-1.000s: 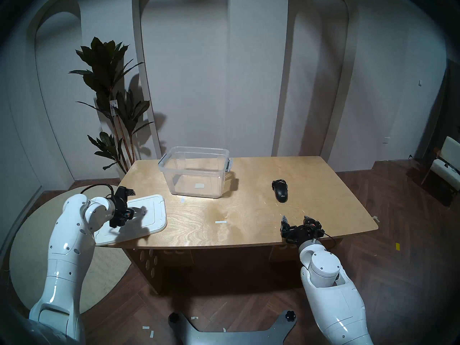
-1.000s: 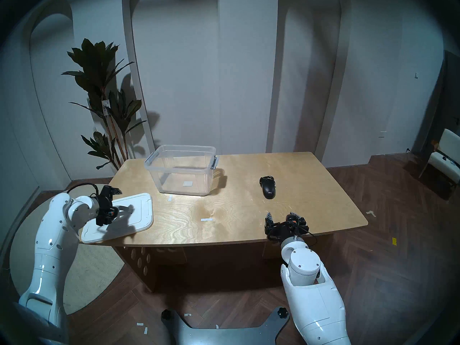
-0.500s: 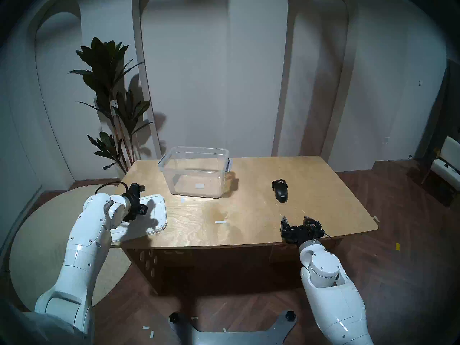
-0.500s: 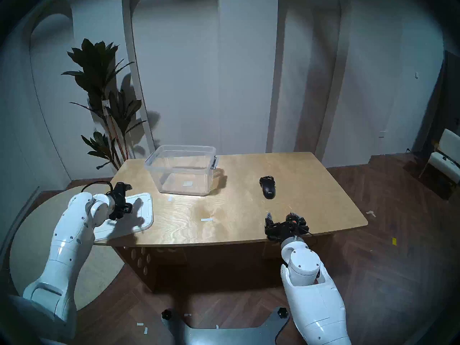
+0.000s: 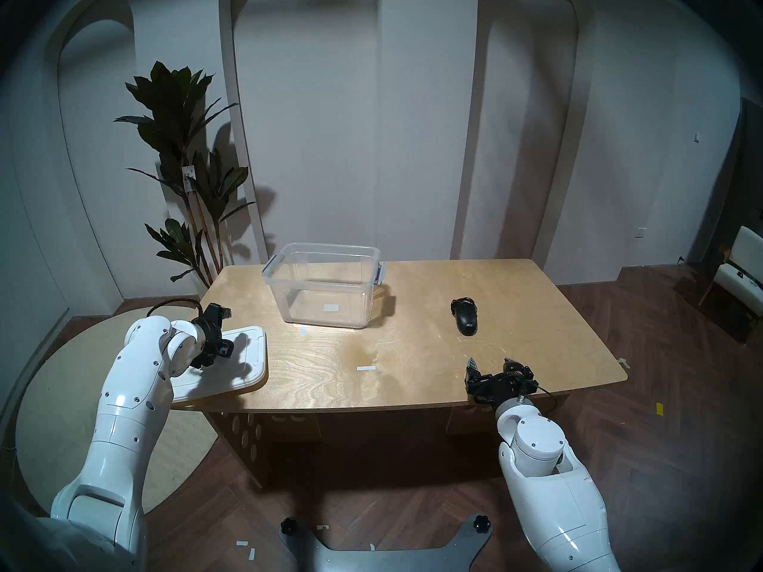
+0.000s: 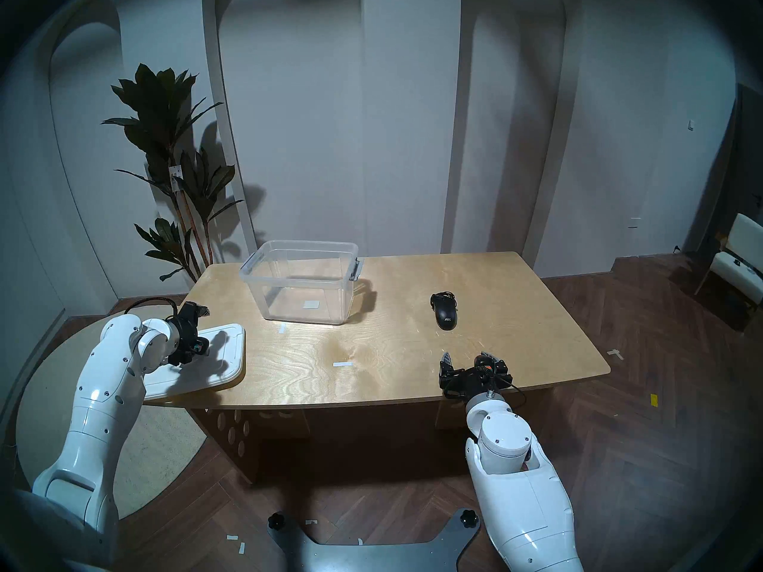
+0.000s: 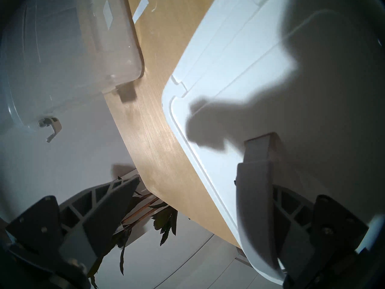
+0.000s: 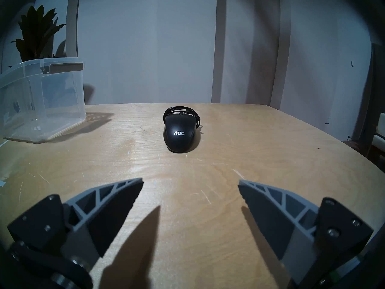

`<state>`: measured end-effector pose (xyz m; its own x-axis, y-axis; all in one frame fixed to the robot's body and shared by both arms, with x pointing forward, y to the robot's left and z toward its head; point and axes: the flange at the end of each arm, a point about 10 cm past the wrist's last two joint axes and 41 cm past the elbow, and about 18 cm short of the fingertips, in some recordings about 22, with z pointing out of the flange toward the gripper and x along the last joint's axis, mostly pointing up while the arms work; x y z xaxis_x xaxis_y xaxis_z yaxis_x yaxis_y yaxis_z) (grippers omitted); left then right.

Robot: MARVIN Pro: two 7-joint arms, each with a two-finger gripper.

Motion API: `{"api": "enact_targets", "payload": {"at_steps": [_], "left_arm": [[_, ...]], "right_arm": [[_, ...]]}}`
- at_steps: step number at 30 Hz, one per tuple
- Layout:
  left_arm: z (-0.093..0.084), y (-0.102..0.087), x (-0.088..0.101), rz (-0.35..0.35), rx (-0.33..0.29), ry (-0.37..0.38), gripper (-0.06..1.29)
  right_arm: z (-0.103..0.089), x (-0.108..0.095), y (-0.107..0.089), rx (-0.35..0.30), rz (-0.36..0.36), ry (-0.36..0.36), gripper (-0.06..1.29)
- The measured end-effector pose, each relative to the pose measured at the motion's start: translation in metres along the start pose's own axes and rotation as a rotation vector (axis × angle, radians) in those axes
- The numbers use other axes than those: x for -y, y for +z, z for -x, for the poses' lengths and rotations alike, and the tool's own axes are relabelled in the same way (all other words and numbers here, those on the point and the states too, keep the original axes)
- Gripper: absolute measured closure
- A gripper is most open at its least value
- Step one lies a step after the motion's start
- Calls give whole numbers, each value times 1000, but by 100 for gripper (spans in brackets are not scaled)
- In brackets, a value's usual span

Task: Open a storage container and put mouse inside

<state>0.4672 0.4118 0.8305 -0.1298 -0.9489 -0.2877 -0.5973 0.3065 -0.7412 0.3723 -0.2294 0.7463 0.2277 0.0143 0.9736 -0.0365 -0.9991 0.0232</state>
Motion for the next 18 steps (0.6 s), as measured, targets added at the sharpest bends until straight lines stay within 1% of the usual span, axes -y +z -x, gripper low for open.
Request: {"api": "enact_targets", "payload": {"at_steps": [6, 12, 18], "left_arm": [[-7, 18, -5, -33, 10, -36, 0], [-16, 32, 7, -88, 24, -54, 0], [-24, 43, 17, -110, 34, -63, 0]], "right_arm": [[0, 0, 0, 0, 0, 0, 0], [0, 0, 0, 1, 0, 0, 0], [0, 0, 0, 2, 0, 0, 0]]}}
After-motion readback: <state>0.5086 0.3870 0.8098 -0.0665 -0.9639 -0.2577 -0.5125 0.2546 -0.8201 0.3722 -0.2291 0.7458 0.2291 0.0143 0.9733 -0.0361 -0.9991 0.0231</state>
